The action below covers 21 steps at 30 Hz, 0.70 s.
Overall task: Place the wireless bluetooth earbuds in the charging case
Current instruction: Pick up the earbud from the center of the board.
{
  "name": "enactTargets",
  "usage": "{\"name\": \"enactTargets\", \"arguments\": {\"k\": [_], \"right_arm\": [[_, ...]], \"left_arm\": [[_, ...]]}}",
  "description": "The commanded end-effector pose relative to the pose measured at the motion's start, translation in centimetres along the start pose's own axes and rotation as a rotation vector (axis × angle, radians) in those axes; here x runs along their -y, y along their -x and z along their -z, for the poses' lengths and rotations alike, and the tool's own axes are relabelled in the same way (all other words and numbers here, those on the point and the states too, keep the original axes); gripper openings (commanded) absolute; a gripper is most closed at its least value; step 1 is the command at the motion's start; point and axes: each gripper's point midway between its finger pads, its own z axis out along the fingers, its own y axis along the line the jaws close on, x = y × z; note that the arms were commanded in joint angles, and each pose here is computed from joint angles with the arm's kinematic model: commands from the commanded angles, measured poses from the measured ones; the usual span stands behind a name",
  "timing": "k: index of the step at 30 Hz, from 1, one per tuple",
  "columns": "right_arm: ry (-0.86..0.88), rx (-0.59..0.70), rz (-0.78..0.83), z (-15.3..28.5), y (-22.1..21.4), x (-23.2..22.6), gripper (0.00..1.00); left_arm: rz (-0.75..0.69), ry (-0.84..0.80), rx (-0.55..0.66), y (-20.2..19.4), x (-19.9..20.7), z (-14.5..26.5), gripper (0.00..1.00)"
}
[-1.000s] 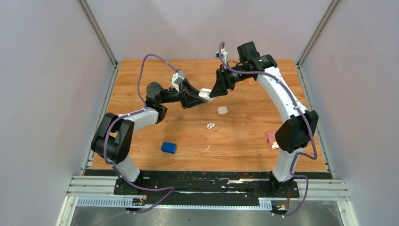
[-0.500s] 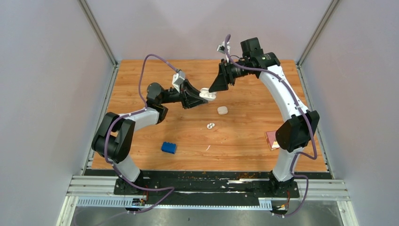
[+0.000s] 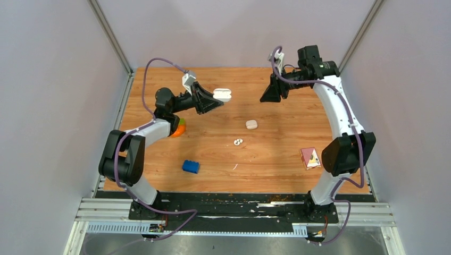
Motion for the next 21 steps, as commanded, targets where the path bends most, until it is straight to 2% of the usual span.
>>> {"name": "enactTargets", "arguments": {"k": [1,6,10,13,17,21], "right_arm": [[-0.078,-0.199,0.189,-1.1,-5.3,1.6,0.31],[-0.076,-0.314,0.222,-5.1,-9.5,1.2,0.20],[-0.051,-0.395,0.161,-8.8,-12.8,1.2,0.19],[-0.045,-0.410,0.082,-10.8,-13.9,2.2,0.20],[-0.053,-0.435,0.041,-12.9,-14.4,3.9,0.18],[-0.020,-0.472,0.045,-15.3,-14.9,3.3,0.18]], "left_arm": [[-0.086,0.034,0.060,5.0,1.4,0.9,0.00],[-0.078,0.115,0.082,6.0,1.4,2.7,0.00],[-0.080,0.168,0.095,6.5,1.6,4.1,0.00],[-0.083,0.193,0.102,6.5,1.8,4.9,0.00],[-0.080,0.216,0.110,6.6,2.0,5.6,0.00],[-0.081,0.232,0.116,6.7,2.0,6.0,0.00]]}}
